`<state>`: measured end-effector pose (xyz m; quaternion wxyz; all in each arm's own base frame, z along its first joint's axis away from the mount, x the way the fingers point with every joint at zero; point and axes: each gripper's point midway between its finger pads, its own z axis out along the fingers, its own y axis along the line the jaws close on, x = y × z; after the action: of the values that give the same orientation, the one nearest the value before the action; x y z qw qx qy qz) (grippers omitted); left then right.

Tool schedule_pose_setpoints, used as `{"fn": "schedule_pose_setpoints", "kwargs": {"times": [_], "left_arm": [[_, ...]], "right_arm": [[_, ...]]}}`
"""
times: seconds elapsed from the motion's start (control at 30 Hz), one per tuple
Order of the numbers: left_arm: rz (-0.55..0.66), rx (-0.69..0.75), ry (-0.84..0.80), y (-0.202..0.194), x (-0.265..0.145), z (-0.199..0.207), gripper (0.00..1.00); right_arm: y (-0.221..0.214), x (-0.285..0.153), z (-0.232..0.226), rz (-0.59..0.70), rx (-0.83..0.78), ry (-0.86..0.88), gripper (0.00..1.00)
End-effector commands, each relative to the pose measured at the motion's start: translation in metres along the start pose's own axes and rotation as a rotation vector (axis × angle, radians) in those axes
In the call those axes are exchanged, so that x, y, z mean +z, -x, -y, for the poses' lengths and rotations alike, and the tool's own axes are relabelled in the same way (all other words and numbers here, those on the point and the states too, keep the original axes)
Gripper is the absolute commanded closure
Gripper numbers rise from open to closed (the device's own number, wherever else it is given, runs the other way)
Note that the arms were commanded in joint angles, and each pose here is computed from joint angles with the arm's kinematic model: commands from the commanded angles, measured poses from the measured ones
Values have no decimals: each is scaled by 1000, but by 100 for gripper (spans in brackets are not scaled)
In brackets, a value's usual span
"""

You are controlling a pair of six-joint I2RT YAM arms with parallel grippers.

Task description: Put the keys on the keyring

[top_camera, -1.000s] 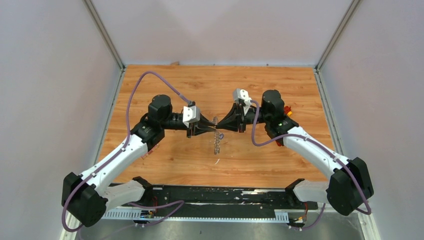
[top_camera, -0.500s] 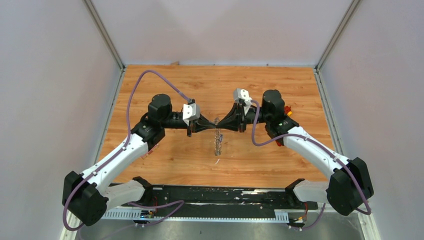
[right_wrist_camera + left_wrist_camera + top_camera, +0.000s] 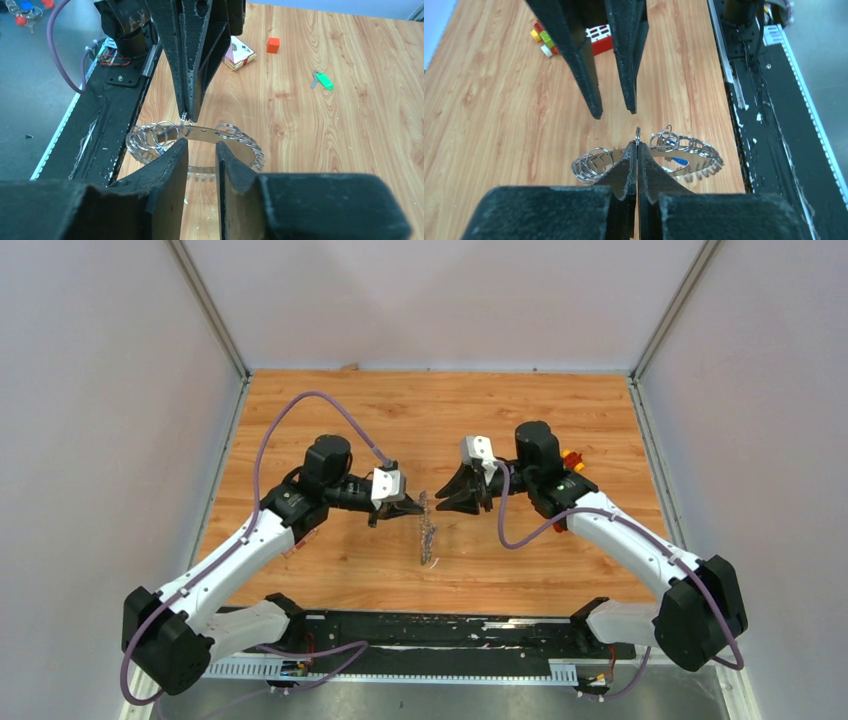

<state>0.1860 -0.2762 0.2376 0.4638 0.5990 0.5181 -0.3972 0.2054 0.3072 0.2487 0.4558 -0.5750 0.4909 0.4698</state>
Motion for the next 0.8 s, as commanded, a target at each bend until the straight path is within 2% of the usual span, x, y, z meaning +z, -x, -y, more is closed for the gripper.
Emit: {"fn": "schedule_pose_setpoints", "kwargs": {"times": [0.0, 0.2, 0.43, 0.77], "left_arm": [[2, 211, -27, 18, -9, 6, 100], [-50, 402, -62, 3, -12, 12, 100], [-116, 664, -140, -14, -17, 19, 100], [-175, 882, -145, -30, -25, 20, 100]], "right_arm": [[11, -1, -11, -13, -131, 61, 70], [9, -5, -12, -41, -168, 59, 67], [2, -2, -17, -43, -135, 99, 71], [-10, 2, -19, -50, -95, 134, 71]]}}
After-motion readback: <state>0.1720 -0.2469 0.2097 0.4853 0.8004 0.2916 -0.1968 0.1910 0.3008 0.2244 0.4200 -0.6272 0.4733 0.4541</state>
